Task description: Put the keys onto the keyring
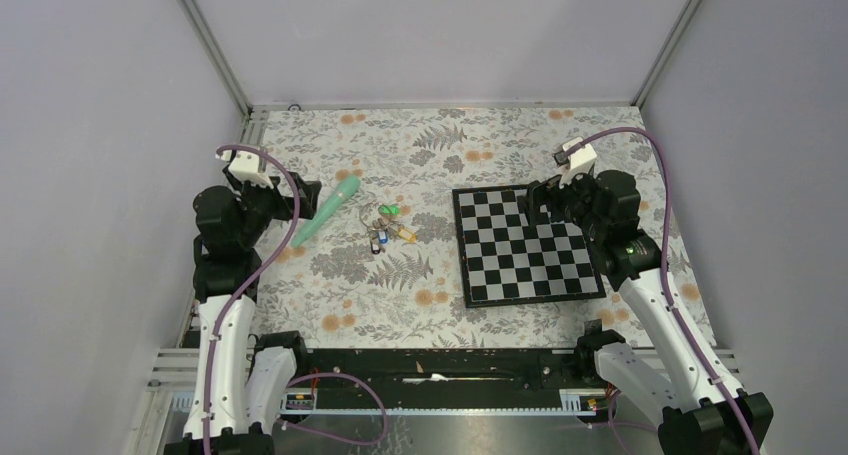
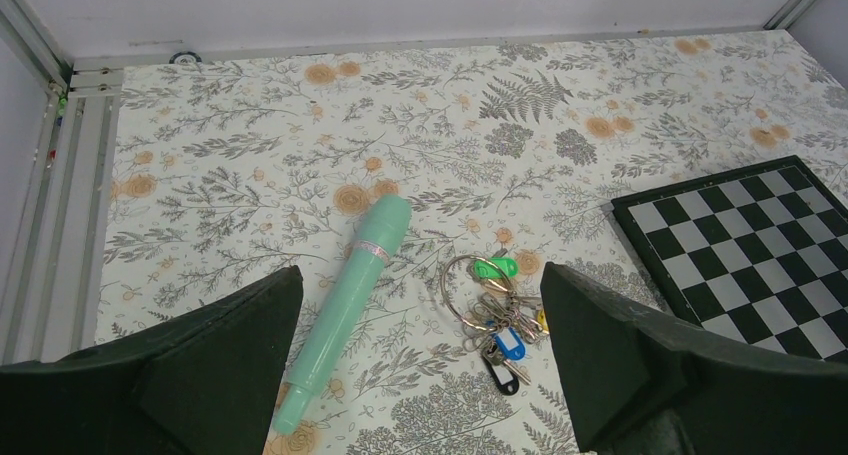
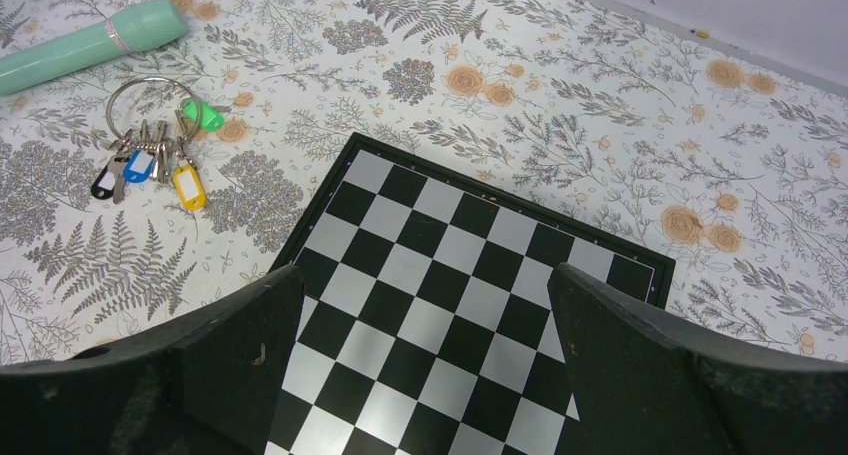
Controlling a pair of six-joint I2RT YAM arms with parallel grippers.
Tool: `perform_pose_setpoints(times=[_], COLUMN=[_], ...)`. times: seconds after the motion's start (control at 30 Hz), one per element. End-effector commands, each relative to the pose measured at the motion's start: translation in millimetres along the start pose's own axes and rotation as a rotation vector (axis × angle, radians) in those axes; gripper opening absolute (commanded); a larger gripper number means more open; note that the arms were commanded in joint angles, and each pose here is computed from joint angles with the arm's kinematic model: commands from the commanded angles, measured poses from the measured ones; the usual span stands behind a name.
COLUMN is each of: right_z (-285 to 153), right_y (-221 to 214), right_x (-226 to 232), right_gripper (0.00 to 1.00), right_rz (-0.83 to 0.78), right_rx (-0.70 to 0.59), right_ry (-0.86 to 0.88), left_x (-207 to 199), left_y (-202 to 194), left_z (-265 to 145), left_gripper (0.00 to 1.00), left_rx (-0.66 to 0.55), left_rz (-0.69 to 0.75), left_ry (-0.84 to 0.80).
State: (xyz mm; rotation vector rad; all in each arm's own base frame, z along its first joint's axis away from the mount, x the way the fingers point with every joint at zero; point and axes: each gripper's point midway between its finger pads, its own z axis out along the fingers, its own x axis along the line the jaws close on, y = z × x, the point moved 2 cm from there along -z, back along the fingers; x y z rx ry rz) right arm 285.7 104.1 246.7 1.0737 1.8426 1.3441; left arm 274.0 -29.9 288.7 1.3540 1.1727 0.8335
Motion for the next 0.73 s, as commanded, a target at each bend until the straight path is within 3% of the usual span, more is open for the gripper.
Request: perform_pose_setpoints(times=[0.0, 0.7], right_z=[-2.3, -1.7], right_y=[5.3, 5.3], right_x=[2.1, 1.1], right_gripper=[1.0, 1.0], right_rz=[0.001, -0.004], right_rx=[-0.026, -0.026], right_ry=[0.016, 0.011], left_x=[-2.0, -0.8], left_y=[10.0, 5.6], left_z=[-0.2, 2.2], left_gripper=[0.99, 0.99], left_rx=[-0.05, -0.036], left_rz=[0.028, 0.027], left_ry=[-0.019, -0.025])
